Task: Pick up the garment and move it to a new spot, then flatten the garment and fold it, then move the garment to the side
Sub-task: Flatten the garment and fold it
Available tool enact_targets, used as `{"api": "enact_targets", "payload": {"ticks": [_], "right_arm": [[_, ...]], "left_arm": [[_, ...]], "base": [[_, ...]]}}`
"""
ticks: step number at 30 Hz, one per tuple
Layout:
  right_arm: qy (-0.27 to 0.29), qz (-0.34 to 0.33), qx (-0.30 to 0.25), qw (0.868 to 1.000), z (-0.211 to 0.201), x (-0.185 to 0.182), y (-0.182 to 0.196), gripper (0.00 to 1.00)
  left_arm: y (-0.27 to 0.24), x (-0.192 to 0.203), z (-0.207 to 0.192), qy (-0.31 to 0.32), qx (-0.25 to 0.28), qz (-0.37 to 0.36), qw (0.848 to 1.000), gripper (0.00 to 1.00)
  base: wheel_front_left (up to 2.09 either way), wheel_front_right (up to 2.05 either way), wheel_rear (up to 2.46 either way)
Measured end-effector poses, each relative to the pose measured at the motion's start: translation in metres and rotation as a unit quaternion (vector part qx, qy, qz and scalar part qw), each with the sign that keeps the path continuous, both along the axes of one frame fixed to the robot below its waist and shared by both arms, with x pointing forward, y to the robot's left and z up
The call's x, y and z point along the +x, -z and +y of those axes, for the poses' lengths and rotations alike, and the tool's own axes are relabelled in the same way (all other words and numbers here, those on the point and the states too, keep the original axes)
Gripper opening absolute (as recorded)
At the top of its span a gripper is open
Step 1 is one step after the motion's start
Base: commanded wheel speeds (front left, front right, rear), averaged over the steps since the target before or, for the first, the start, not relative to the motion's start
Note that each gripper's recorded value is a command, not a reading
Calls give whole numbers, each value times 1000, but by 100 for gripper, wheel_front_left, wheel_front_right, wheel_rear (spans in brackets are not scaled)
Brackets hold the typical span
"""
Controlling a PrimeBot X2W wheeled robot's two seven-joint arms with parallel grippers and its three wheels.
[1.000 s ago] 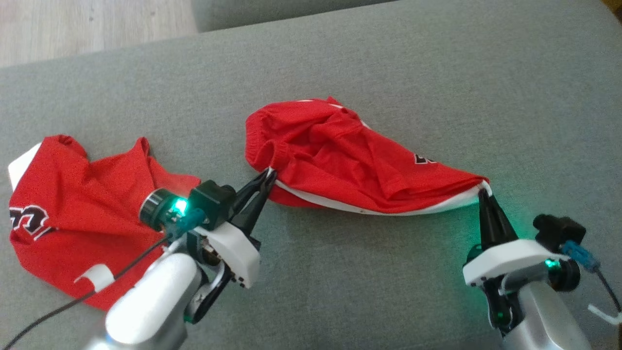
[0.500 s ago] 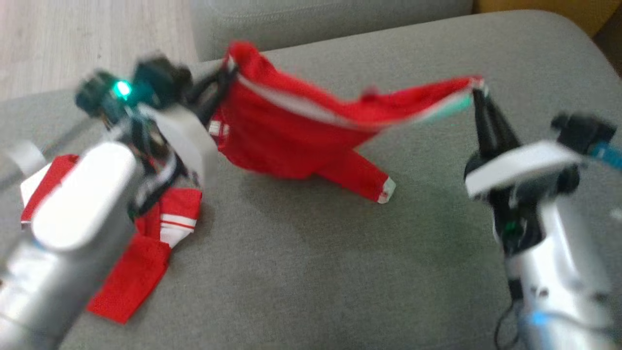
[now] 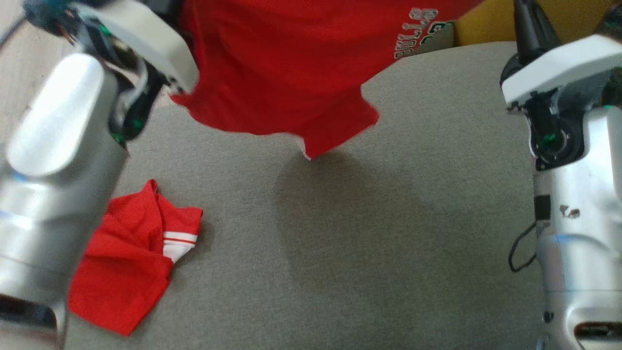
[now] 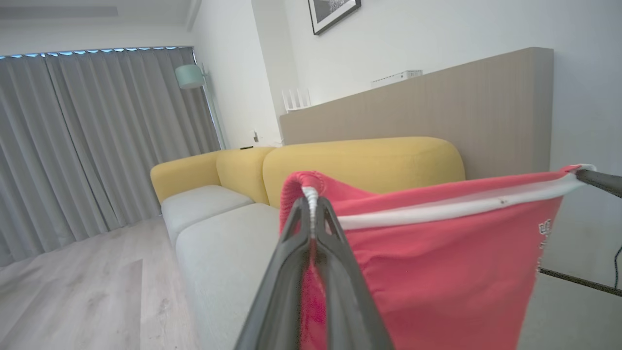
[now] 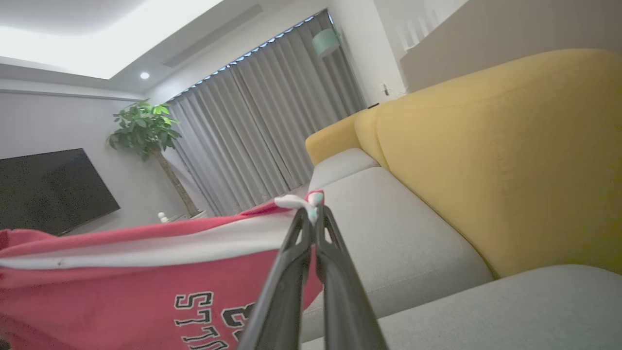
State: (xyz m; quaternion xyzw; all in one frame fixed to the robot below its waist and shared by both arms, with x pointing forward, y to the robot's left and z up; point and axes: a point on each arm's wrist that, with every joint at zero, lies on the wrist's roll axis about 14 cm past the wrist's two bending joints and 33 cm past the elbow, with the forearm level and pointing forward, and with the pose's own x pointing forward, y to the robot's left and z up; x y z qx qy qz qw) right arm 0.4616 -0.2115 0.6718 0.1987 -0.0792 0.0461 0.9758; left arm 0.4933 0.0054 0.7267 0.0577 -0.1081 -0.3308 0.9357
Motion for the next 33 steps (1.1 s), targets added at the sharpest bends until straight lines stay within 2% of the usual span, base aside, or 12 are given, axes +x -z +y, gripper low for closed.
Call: {"api": "enact_targets", "payload": {"ticks": [6, 14, 21, 28, 33], "right_arm": [[-7, -12, 20, 1000, 6, -4, 3, 0], [-19, -67, 49, 996, 13, -9, -22, 0], [-17, -63, 53, 996, 14, 0, -14, 0], [-15, -15, 61, 998, 14, 29, 22, 0], [-14, -22, 31, 999, 16, 75, 3, 0]], "left_arm": [[44, -9, 6, -2, 8, 43, 999, 0], [32, -13, 14, -10, -24, 32, 999, 0], [37, -5, 26, -35, -60, 32, 997, 0], [65, 21, 24, -39, -59, 68, 995, 0], [66, 67, 27, -51, -56, 78, 994, 0]], "base": [[0, 0, 0], [0, 0, 0], [0, 0, 0], [0, 0, 0], [0, 0, 0]]}}
